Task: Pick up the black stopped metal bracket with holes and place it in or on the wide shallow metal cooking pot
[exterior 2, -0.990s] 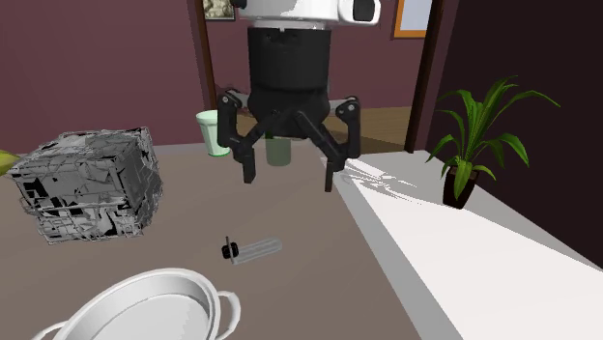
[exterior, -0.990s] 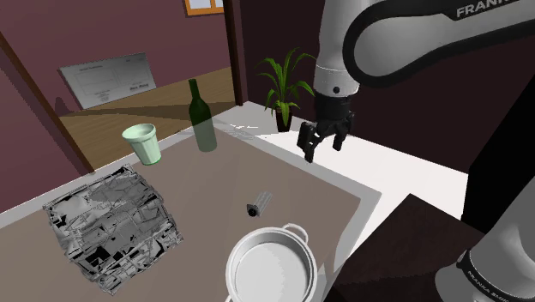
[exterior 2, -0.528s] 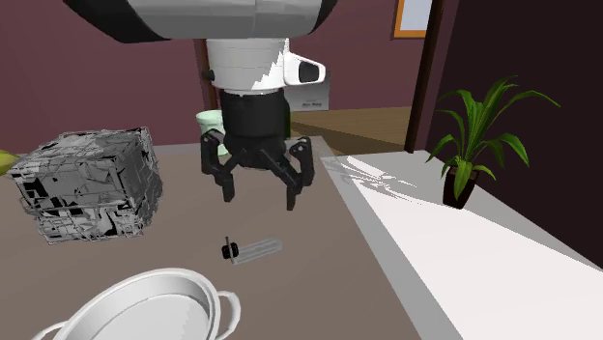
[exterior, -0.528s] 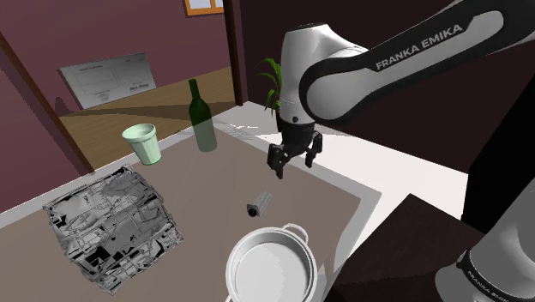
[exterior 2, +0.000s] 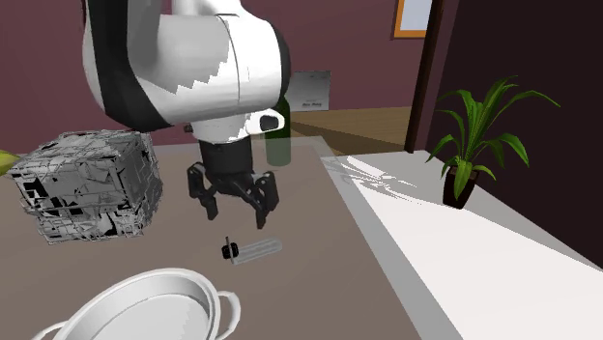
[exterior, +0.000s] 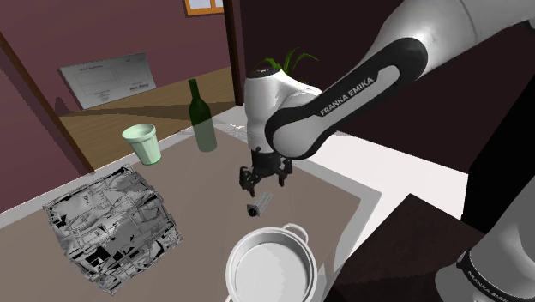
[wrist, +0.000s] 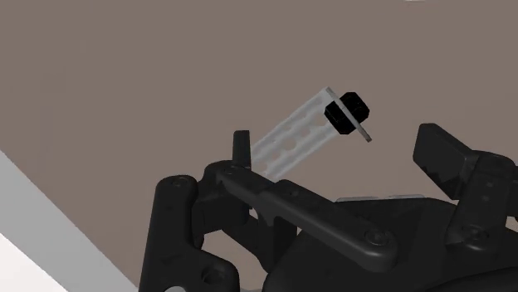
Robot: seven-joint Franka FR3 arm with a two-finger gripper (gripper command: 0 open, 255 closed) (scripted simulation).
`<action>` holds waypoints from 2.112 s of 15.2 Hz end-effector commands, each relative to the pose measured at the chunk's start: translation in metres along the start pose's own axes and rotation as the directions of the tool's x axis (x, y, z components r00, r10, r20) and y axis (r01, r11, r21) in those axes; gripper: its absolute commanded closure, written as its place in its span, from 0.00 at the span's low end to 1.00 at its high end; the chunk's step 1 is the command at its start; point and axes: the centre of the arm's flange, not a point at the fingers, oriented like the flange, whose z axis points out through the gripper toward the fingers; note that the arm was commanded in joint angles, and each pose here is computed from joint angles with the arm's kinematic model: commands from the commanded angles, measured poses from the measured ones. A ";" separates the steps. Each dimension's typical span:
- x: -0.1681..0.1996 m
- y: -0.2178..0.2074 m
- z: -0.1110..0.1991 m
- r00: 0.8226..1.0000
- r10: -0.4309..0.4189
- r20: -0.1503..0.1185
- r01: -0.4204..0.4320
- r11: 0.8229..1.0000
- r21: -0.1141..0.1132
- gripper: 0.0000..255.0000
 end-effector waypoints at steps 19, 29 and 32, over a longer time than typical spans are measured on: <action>0.033 -0.041 0.090 0.999 0.043 -0.005 -0.043 0.999 -0.010 0.00; 0.034 -0.040 0.090 0.999 0.043 -0.005 -0.043 0.999 -0.010 1.00; 0.033 -0.041 0.079 0.999 0.043 -0.005 -0.043 0.999 -0.010 1.00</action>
